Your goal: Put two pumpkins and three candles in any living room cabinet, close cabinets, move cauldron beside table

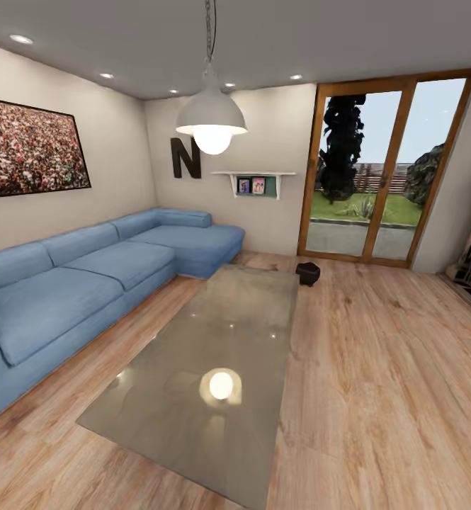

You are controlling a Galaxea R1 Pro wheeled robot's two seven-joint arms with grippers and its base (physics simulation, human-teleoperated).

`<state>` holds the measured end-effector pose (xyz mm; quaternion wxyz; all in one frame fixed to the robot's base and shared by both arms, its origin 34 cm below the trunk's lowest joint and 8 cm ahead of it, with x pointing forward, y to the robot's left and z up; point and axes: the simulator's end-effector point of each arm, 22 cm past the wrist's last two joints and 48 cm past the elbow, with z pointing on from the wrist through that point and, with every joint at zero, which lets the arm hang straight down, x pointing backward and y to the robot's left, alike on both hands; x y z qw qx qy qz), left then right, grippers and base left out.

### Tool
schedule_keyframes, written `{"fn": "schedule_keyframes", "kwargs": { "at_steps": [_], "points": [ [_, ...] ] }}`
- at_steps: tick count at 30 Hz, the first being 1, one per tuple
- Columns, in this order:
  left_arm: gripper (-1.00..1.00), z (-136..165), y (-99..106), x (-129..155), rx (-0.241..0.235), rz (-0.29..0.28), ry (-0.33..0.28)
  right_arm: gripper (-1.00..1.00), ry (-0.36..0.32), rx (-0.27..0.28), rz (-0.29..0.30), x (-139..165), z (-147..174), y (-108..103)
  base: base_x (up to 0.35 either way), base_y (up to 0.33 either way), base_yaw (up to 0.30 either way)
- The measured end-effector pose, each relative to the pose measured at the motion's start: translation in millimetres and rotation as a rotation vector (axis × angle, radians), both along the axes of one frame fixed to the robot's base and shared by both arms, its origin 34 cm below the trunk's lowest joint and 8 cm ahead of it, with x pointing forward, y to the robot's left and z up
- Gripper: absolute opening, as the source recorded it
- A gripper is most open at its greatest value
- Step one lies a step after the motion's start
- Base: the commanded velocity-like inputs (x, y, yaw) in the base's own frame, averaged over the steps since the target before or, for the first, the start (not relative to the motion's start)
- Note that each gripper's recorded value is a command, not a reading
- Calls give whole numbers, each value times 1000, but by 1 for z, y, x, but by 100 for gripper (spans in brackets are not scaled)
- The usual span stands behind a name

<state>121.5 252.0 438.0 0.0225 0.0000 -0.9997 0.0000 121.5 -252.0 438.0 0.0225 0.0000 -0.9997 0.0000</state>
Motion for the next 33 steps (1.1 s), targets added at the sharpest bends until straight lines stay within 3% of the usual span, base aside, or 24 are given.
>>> {"fn": "schedule_keyframes", "kwargs": {
  "at_steps": [3,17,33],
  "points": [
    [100,0,11,5,12,2,-16,100,-33,-2,-3,18,-1,-1,0,0,0],
    [100,0,9,12,10,6,-29,100,-46,-5,6,22,-1,-1,-46,0,-10],
    [100,0,9,12,10,7,-29,100,-48,3,4,22,-1,1,-286,0,-248]
  ]
}}
